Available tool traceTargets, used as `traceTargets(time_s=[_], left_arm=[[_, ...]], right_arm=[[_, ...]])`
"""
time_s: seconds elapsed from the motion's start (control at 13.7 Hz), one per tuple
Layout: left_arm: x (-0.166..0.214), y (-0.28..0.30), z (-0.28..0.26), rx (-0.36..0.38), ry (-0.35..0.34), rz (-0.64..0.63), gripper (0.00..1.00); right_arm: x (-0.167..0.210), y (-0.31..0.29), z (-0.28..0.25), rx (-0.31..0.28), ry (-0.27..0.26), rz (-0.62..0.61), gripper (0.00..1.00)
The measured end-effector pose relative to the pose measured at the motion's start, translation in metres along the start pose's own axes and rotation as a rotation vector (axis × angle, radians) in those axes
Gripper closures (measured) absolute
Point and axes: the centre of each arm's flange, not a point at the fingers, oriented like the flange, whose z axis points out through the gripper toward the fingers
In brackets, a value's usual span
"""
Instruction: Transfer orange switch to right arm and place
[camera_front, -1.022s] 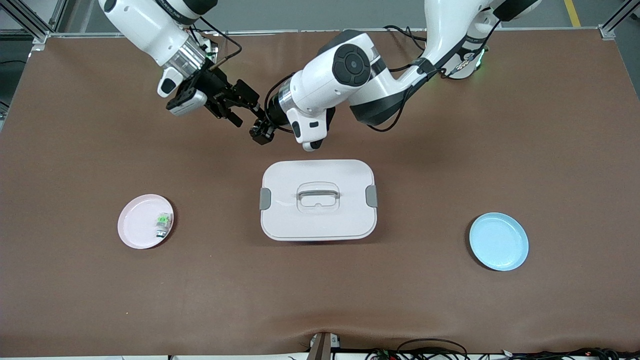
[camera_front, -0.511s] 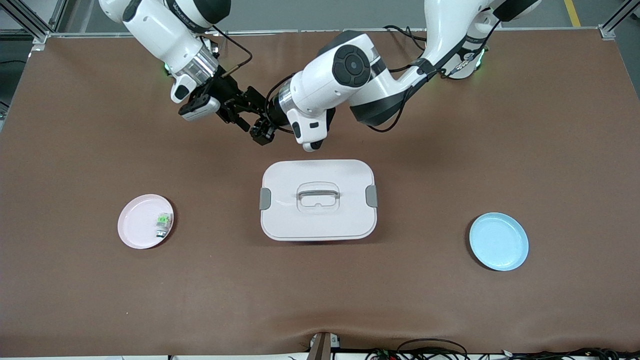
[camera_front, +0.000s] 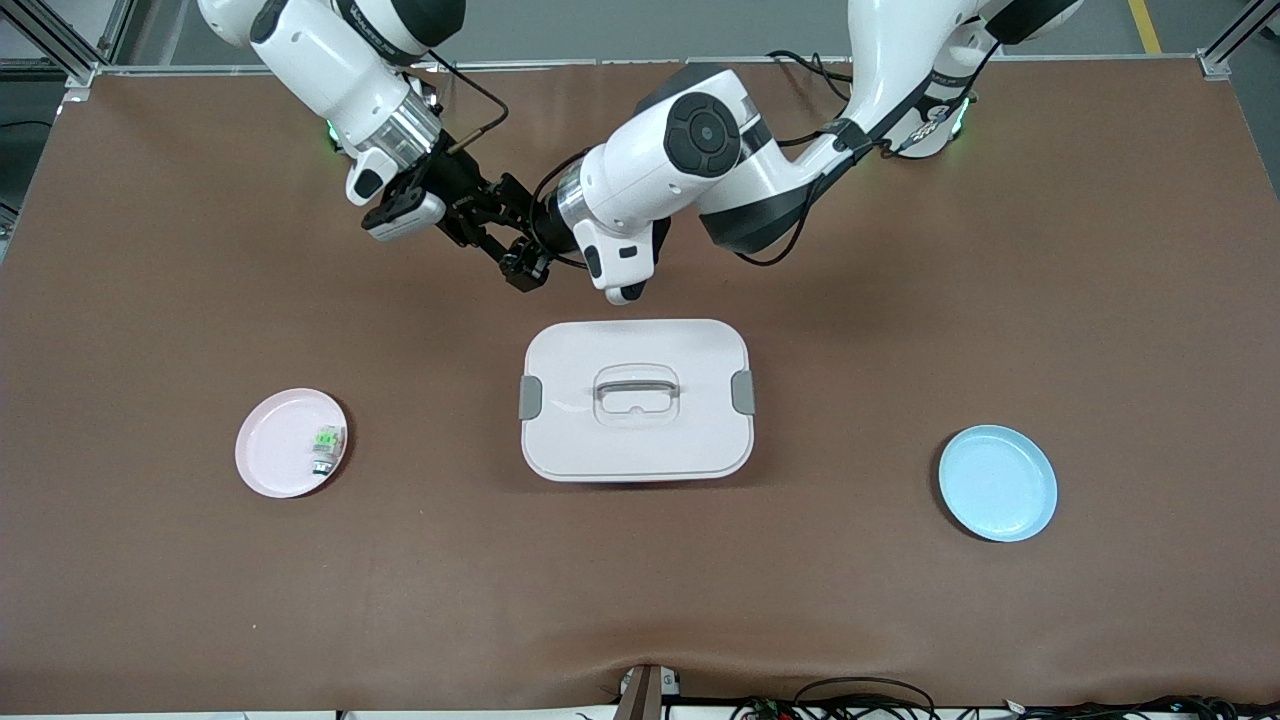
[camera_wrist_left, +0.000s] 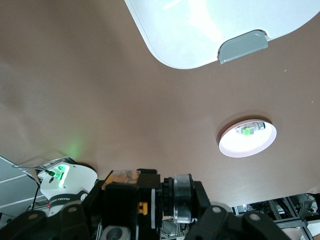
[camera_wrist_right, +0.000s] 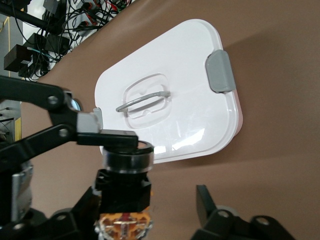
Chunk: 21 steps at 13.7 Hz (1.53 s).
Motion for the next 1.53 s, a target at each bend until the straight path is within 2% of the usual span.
traceTargets(time_s=[0.22, 0.8, 0.88, 1.02, 1.24, 1.39, 1.53], left_arm=[[0.002, 0.001, 0.004, 0.003, -0.001, -0.004, 0.28], [0.002, 0.002, 0.002, 0.0, -0.003, 0.0, 0.28], [0.001, 0.002, 0.001, -0.003, -0.005, 0.0, 0.22], [-0.001, 0.006, -0.008, -0.019, -0.011, 0.002, 0.02], [-0.002, 0.008, -0.023, -0.027, -0.004, 0.003, 0.0], [0.007, 0.013, -0.044, -0.041, 0.03, 0.009, 0.0], [0.02, 0.016, -0.071, -0.046, 0.11, 0.025, 0.0]], right_arm=[[-0.001, -0.006, -0.002, 0.013, 0.0, 0.007, 0.56], [0.0, -0.007, -0.003, 0.016, 0.003, 0.016, 0.57], [0.0, -0.007, -0.003, 0.015, 0.001, 0.017, 0.57], [-0.001, -0.004, 0.0, 0.008, -0.006, 0.019, 0.57], [-0.001, -0.004, 0.0, 0.007, -0.007, 0.02, 0.57], [-0.002, -0.005, 0.001, 0.002, -0.014, -0.01, 0.57], [-0.004, -0.008, 0.002, -0.02, -0.043, -0.164, 0.57]])
